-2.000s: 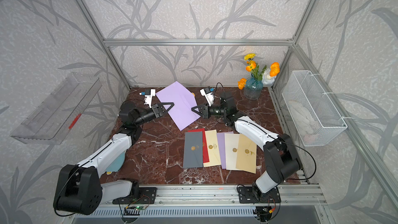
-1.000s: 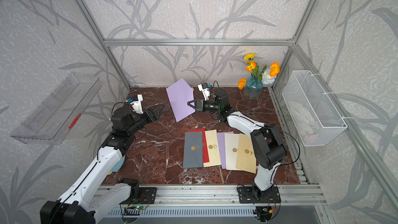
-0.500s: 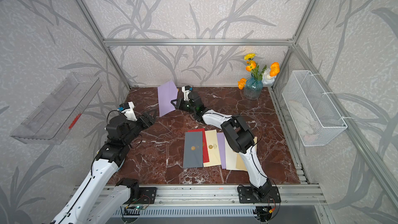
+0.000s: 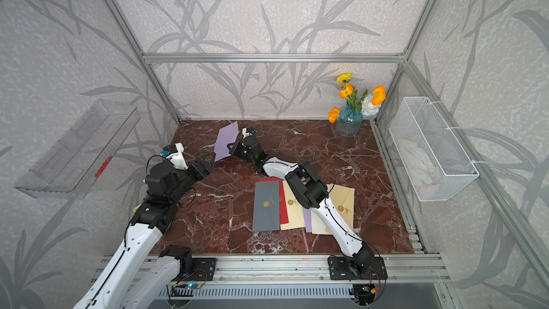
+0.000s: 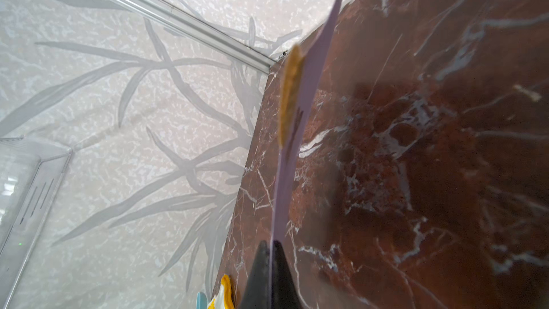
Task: Open the envelope
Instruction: Place the envelope at the center of the board, then pick up the envelope from the envelope.
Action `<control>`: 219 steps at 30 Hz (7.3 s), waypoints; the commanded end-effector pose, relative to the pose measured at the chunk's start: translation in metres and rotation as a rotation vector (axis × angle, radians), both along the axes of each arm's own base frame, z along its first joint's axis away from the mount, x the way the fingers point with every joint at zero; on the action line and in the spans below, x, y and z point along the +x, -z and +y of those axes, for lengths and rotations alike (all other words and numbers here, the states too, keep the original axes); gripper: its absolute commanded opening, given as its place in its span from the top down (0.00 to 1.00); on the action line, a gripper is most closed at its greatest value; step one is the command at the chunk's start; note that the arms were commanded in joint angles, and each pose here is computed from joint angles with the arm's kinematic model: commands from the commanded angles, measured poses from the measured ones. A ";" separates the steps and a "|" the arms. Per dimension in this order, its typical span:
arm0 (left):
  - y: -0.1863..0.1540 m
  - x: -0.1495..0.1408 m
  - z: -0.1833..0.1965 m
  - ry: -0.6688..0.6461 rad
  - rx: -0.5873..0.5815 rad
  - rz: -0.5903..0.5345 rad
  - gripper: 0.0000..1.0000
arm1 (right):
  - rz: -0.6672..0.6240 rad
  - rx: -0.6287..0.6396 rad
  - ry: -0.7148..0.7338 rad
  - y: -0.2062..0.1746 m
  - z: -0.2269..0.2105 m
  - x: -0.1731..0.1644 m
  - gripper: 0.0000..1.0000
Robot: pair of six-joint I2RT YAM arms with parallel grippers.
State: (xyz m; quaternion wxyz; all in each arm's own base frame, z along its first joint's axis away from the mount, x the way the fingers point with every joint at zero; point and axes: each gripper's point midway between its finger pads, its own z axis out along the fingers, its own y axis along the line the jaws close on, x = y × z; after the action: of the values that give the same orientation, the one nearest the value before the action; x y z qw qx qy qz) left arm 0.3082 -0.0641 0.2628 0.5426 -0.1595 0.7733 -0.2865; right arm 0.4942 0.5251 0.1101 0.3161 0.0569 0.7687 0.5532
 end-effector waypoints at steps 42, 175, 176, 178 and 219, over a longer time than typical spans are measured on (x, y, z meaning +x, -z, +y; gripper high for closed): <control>0.012 -0.011 0.005 -0.018 0.028 0.021 0.17 | 0.151 0.009 0.014 0.052 0.035 0.003 1.00; 0.236 -0.039 -0.164 0.649 -0.186 0.755 0.34 | 0.450 -0.302 -0.441 0.083 -0.215 -0.232 0.52; 0.236 -0.039 -0.164 0.647 -0.186 0.755 0.34 | 0.449 -0.298 -0.441 0.083 -0.215 -0.232 0.55; 0.236 -0.039 -0.164 0.648 -0.186 0.756 0.34 | 0.439 -0.293 -0.442 0.081 -0.214 -0.230 0.62; 0.106 0.018 -0.171 0.741 -0.286 0.237 0.32 | 0.049 -0.076 -0.505 -0.065 -0.199 -0.179 1.00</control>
State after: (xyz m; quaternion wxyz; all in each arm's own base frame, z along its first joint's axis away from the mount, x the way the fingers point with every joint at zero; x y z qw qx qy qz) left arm 0.3277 -0.2312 0.1408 0.2718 0.0102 0.8150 -0.5117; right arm 0.3075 0.3187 0.1503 0.1300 -0.1110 0.8129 0.5568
